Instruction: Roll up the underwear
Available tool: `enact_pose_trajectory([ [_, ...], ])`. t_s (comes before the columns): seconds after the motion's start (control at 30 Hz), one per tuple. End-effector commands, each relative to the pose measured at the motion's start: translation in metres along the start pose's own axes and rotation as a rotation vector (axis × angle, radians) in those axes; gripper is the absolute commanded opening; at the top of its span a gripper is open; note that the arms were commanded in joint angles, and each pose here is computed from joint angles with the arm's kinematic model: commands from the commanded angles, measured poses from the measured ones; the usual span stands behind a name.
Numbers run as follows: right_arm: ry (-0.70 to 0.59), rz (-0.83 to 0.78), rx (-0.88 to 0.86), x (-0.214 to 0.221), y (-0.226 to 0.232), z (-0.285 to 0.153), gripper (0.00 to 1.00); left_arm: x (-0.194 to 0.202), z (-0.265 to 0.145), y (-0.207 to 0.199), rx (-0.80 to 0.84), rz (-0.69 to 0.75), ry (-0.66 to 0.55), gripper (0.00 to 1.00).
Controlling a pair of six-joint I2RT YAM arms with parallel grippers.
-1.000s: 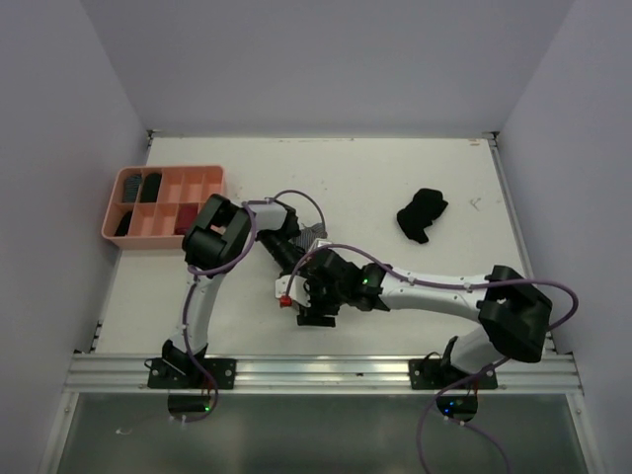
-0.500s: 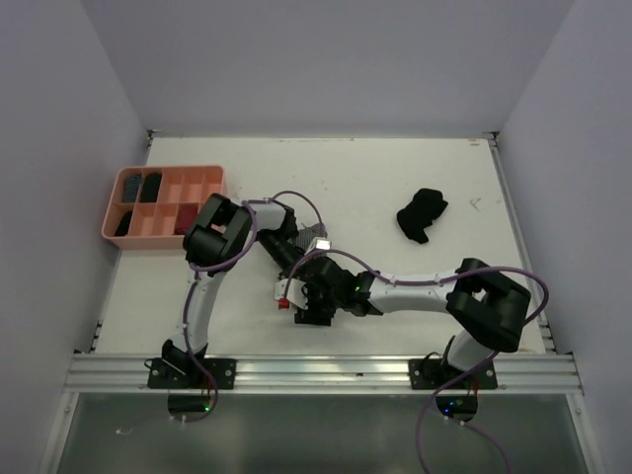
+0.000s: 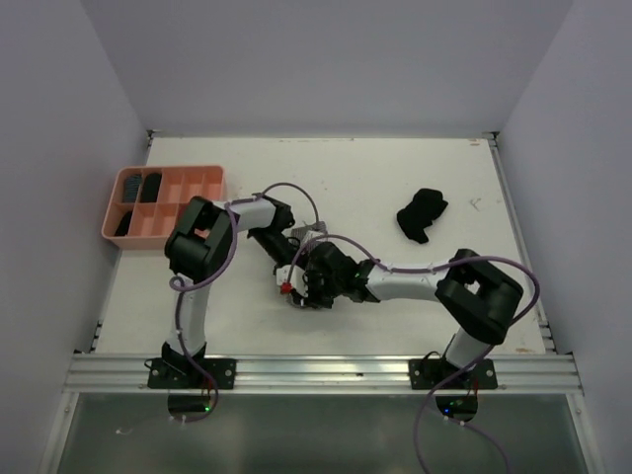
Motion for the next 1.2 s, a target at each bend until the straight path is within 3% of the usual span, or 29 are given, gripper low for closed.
enact_pose_trajectory([
  [0.0, -0.061, 0.163, -0.247, 0.01, 0.01, -0.001, 0.0, -0.037, -0.033, 0.011, -0.179, 0.298, -0.166, 0.49],
  [0.13, -0.148, 0.279, -0.362, 0.004, -0.008, -0.005, 0.0, -0.044, -0.075, -0.02, -0.226, 0.419, -0.333, 0.55],
  [0.17, -0.133, 0.319, -0.406, 0.01, -0.004, -0.003, 0.0, -0.038, -0.083, -0.018, -0.245, 0.382, -0.371, 0.56],
  [0.37, -0.225, 0.531, -0.555, 0.012, -0.024, -0.002, 0.0, -0.028, -0.142, -0.027, -0.53, 0.471, -0.629, 0.56],
  [0.4, -0.228, 0.564, -0.577, 0.016, -0.029, 0.005, 0.0, -0.014, -0.136, -0.019, -0.568, 0.461, -0.617, 0.56],
  [0.47, -0.247, 0.659, -0.638, 0.02, -0.032, 0.005, 0.0, -0.006, -0.142, -0.034, -0.641, 0.59, -0.654, 0.56],
  [0.63, -0.266, 0.832, -0.749, 0.036, -0.044, 0.023, 0.0, 0.033, -0.11, -0.028, -0.798, 0.787, -0.542, 0.56],
  [0.77, -0.259, 0.934, -0.789, 0.046, -0.047, 0.029, 0.0, 0.036, -0.074, -0.035, -0.872, 0.988, -0.491, 0.56],
  [1.17, -0.232, 0.987, -0.801, 0.056, -0.049, 0.04, 0.0, 0.018, -0.024, -0.037, -0.886, 1.166, -0.398, 0.56],
])
Point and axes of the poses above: each gripper's point midway between its finger pads, its own z axis out along the fingers, its own y axis along the line the jaws close on, x = y × z, the point moved 5 cm from there along -z, back along the fingers, and after that the axes turned 15 degrees about -z, right-handed, at the moved point
